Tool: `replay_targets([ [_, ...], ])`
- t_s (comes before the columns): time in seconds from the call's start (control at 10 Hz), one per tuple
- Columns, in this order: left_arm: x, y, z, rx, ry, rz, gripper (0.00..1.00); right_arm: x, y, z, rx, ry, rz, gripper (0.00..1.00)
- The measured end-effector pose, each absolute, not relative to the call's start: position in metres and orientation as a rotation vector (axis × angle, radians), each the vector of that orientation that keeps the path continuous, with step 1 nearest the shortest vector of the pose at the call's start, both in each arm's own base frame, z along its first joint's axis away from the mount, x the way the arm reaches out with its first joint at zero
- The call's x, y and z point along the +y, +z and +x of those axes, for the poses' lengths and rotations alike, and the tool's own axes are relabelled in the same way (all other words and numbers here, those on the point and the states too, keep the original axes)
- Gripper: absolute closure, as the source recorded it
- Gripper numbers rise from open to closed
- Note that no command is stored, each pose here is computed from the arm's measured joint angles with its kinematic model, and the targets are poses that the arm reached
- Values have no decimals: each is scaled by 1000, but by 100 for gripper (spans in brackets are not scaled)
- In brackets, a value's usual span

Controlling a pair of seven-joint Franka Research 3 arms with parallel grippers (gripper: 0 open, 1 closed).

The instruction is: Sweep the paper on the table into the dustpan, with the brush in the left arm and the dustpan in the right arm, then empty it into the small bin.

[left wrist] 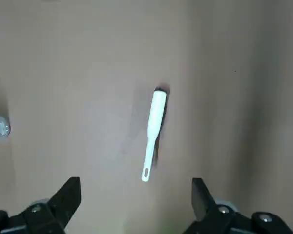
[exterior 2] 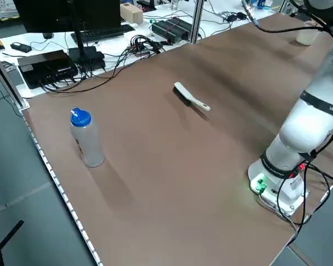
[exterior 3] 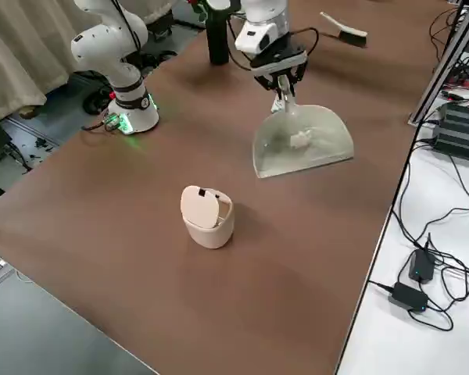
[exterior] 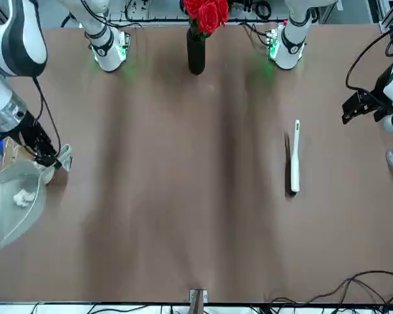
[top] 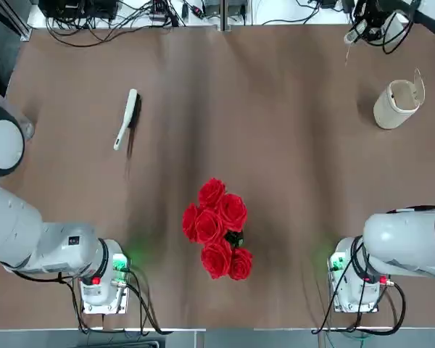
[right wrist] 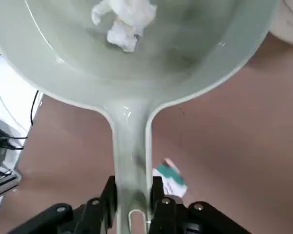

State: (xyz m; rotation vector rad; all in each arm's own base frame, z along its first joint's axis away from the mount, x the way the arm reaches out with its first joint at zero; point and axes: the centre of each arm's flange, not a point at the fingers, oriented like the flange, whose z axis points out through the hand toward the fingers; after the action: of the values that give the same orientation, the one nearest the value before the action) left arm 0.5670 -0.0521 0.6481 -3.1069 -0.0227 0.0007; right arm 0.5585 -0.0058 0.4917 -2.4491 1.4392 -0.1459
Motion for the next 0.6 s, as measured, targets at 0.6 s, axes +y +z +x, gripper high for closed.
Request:
replay_targets([
  [0.6, -59, 642, 569, -20, 37, -3201, 0, -60, 483, 531, 1538, 31, -2186, 67],
])
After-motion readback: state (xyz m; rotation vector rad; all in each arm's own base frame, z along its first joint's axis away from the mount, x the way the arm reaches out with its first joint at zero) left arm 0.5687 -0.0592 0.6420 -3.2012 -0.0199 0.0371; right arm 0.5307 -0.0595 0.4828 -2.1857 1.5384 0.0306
